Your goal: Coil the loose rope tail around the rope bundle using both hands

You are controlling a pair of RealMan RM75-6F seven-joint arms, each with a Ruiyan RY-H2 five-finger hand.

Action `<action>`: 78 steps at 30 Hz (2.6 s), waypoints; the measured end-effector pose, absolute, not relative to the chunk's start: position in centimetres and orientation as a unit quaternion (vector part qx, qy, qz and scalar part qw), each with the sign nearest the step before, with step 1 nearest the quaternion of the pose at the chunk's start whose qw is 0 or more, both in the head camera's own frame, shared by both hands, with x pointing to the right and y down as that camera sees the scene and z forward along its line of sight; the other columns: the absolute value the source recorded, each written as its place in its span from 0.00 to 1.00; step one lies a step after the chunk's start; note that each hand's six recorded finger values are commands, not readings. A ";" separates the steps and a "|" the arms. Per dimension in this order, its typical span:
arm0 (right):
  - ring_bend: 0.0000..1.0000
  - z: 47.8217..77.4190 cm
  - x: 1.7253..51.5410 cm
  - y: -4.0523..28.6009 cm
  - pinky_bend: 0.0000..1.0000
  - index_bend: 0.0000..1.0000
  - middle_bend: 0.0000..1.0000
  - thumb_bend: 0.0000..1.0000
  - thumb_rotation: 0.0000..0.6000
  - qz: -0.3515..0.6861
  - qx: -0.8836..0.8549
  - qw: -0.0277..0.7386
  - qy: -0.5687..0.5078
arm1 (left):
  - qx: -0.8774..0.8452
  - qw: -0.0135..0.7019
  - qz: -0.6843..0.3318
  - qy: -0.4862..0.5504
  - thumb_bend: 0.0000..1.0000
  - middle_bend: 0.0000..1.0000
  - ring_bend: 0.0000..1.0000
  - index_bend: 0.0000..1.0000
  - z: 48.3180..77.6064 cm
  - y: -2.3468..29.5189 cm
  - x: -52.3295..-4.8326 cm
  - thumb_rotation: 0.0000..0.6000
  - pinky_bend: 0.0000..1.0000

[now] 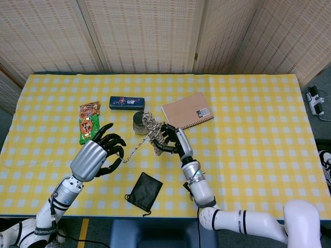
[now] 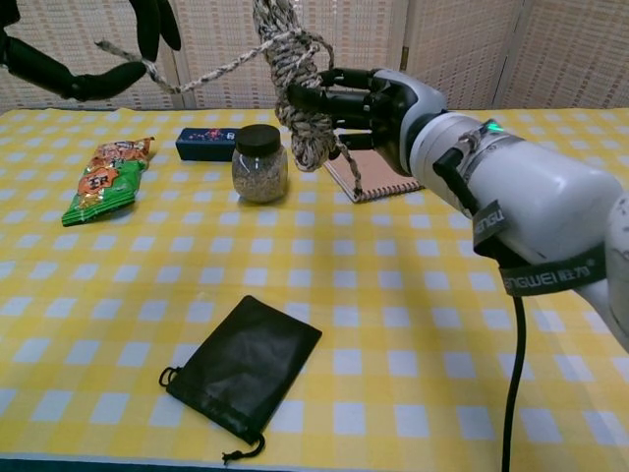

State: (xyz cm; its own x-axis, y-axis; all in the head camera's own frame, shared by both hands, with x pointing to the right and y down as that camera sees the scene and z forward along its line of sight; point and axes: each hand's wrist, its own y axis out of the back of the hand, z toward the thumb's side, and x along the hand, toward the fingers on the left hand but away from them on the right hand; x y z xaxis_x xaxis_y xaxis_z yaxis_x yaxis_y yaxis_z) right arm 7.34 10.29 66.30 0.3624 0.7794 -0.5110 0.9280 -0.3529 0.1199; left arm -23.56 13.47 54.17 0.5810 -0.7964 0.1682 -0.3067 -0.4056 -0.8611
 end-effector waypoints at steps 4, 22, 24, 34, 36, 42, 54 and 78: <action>0.77 65.7 7.5 9.8 0.69 0.89 0.72 0.64 1.00 -0.149 0.798 0.218 0.542 | -0.791 0.387 -0.320 0.350 0.53 0.41 0.30 0.68 55.7 13.9 -25.4 1.00 0.11; 0.77 63.1 10.7 9.5 0.69 0.89 0.72 0.64 1.00 -0.094 0.845 0.184 0.493 | -0.760 0.311 -0.447 0.356 0.53 0.41 0.30 0.68 63.0 11.5 -32.1 1.00 0.10; 0.77 62.9 10.9 9.7 0.69 0.89 0.72 0.64 1.00 -0.093 0.849 0.180 0.487 | -0.757 0.307 -0.452 0.357 0.53 0.41 0.30 0.68 63.4 11.3 -32.4 1.00 0.10; 0.77 62.7 12.3 10.8 0.69 0.89 0.72 0.64 1.00 -0.124 0.879 0.112 0.447 | -0.753 0.316 -0.461 0.347 0.53 0.41 0.29 0.68 63.9 10.1 -32.5 1.00 0.10; 0.77 62.6 12.4 11.0 0.69 0.89 0.72 0.64 1.00 -0.138 0.886 0.090 0.434 | -0.754 0.325 -0.460 0.338 0.53 0.41 0.29 0.68 63.8 9.8 -32.2 1.00 0.10; 0.77 62.0 11.8 11.5 0.69 0.89 0.72 0.64 1.00 -0.172 0.906 0.019 0.386 | -0.751 0.366 -0.456 0.306 0.53 0.39 0.27 0.68 63.1 8.8 -30.5 1.00 0.10; 0.77 61.5 9.2 13.6 0.69 0.89 0.72 0.64 1.00 -0.215 0.926 -0.081 0.299 | -0.729 0.468 -0.430 0.255 0.53 0.36 0.25 0.65 60.7 6.4 -25.5 1.00 0.09; 0.79 64.7 4.8 14.1 0.71 0.91 0.74 0.64 1.00 -0.285 0.921 -0.033 0.263 | -0.720 0.540 -0.336 0.278 0.53 0.31 0.20 0.64 56.2 7.8 -19.4 1.00 0.08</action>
State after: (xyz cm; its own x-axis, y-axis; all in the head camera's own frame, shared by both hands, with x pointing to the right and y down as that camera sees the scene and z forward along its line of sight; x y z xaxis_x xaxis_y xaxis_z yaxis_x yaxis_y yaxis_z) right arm 4.77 14.14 64.72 0.6992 0.5043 -0.5068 0.4665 -0.8590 -0.2112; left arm -19.38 7.82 56.23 0.6198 -0.7631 0.1831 -0.0387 -0.2628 -0.9641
